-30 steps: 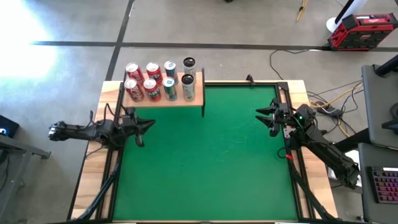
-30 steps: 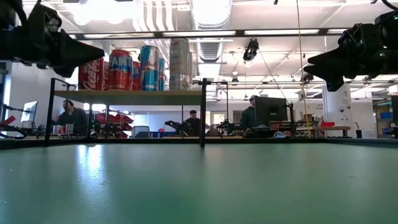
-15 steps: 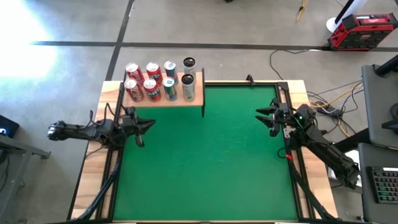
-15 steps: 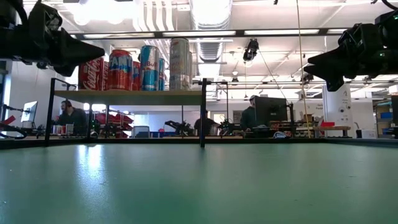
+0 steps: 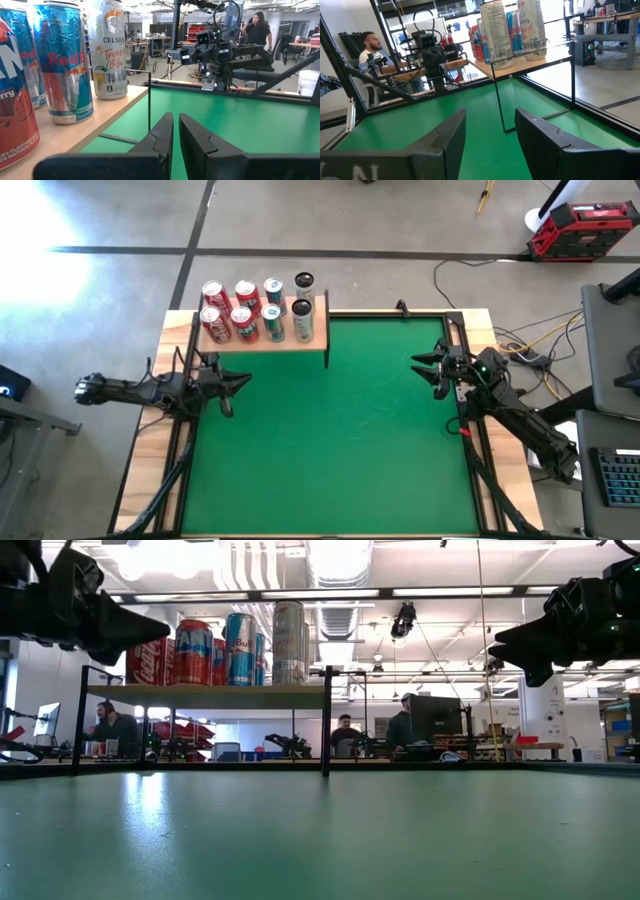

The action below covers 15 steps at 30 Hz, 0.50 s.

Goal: Place canned beverage on shelf
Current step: Return to Home Position

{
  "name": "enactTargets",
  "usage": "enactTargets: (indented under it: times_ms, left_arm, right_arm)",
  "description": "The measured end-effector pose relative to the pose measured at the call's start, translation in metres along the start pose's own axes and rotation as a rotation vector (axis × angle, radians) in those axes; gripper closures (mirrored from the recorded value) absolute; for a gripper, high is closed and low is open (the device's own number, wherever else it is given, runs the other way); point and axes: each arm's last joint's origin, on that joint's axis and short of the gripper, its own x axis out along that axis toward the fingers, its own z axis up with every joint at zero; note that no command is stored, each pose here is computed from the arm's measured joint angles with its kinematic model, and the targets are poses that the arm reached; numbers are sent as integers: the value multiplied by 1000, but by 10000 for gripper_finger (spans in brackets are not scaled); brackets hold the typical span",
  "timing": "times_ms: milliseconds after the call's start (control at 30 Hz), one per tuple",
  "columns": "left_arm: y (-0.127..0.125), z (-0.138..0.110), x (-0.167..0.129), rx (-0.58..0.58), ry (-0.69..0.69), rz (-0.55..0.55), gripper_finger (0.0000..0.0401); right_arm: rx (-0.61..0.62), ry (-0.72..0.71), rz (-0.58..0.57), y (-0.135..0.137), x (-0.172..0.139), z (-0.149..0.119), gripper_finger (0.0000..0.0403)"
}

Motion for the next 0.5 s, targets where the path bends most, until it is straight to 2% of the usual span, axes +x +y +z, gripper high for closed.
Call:
enactTargets:
  times_ms: [500]
  left_arm:
    - [-1, -3, 2, 15, 30, 0, 388]
  right_arm:
    - [0, 0, 0, 0, 0, 0, 241]
